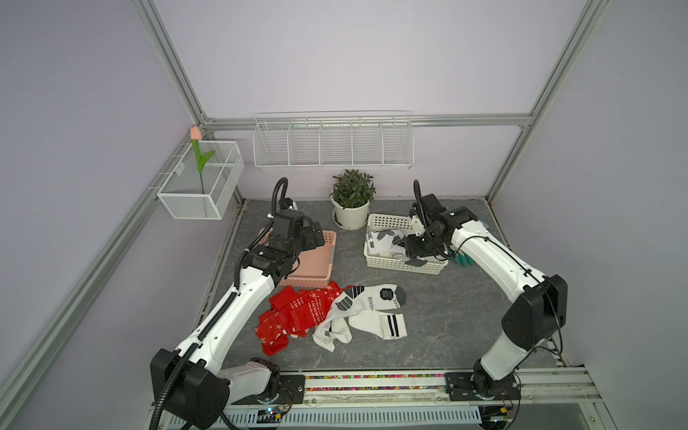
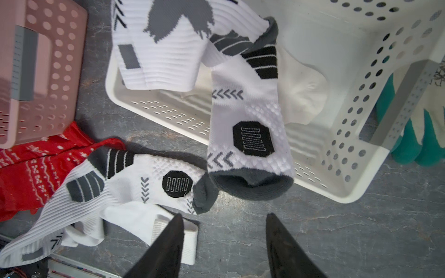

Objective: Sort the socks into the basket by color
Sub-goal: Place the sock in the bin.

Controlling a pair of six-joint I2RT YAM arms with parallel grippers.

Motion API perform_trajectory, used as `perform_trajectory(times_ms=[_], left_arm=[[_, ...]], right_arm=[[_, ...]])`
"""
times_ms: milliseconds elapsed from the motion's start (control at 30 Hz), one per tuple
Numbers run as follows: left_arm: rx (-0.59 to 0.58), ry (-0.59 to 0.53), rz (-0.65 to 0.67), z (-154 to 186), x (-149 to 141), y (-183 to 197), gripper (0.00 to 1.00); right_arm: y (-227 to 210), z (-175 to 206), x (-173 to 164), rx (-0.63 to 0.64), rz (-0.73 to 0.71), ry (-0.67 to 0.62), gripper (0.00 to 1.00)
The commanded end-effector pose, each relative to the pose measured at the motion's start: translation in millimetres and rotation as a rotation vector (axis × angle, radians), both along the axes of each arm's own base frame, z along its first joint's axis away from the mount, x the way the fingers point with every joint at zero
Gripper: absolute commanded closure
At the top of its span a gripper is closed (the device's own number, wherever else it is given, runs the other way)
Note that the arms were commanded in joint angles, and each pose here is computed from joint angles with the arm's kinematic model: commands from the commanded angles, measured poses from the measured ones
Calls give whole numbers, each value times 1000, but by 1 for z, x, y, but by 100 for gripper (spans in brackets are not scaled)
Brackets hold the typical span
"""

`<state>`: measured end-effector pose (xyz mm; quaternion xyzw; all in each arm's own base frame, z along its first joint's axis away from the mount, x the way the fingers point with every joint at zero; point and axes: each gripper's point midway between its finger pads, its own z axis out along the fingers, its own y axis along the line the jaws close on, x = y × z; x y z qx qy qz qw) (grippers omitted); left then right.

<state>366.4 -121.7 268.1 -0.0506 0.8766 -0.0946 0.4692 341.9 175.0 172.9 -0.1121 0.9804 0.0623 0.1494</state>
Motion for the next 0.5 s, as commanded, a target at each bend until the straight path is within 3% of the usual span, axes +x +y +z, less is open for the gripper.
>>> perform_trajectory(times_ms=[0,267,467], left_arm=[[-17,-19,7,12,-1,0,1],[-11,-14,10,10,0,0,1],[-9,-13,11,9,0,0,1]], right_arm=[[-5,-26,-3,-49,6,41,41],[1,-57,9,-50,15,64,38],[-6,-70,12,-68,4,88,49]])
